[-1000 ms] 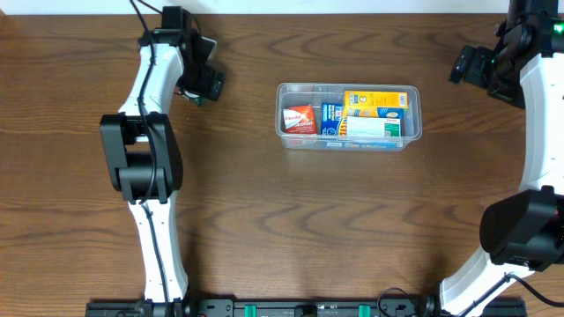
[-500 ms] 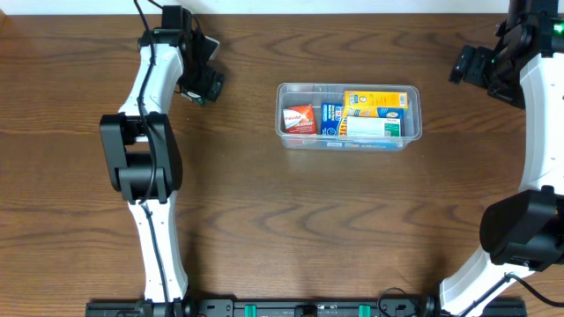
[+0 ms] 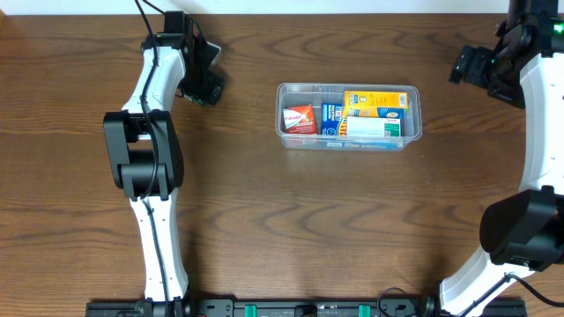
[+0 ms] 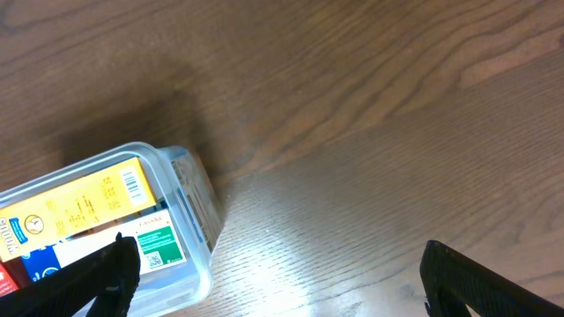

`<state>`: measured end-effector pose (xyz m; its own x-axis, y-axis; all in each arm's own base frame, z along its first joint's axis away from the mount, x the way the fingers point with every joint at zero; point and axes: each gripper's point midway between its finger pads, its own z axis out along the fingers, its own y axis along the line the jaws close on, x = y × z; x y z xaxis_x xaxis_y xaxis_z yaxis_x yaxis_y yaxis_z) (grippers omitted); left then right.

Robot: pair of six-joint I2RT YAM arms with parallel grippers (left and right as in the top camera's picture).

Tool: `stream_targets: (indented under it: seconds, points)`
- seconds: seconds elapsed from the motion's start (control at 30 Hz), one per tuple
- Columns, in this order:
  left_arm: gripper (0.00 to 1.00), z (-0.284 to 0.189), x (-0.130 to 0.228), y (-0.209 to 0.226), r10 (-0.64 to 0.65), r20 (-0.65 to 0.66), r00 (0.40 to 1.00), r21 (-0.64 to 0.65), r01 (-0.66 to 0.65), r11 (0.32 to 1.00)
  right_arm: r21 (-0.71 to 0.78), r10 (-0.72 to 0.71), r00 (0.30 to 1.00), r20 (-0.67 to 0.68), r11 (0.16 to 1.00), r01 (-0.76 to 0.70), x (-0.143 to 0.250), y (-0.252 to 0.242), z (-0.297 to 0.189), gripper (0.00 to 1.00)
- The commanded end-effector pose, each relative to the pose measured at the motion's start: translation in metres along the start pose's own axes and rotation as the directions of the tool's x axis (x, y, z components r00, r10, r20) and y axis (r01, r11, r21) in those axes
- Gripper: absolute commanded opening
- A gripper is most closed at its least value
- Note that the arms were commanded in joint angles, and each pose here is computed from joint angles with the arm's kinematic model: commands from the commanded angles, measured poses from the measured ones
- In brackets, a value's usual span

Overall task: Pack container
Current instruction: 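Grasp the green Zam-Buk tin with the left gripper and lift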

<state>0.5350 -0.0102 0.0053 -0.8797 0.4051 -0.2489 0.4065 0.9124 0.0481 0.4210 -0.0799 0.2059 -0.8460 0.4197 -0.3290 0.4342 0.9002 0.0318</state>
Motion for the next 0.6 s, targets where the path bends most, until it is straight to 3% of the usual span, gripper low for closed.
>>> stream_targets:
  seconds: [0.0,0.1,0.57]
  points:
    - [0.80,0.010,0.008,0.000,0.005,-0.026,1.000,0.009,-0.005,1.000,0.001,0.020,0.999,0.033,1.000,-0.020,-0.003,-0.003,-0.012,0.99]
    - [0.67,0.010,0.009,0.000,0.005,-0.031,1.000,0.011,-0.005,1.000,0.001,0.020,0.999,0.033,1.000,-0.020,-0.003,-0.003,-0.012,0.99]
    - [0.67,0.000,0.005,0.000,-0.107,-0.015,0.994,0.002,0.107,0.994,0.001,0.020,0.999,0.033,1.000,-0.020,-0.003,-0.002,-0.012,0.99]
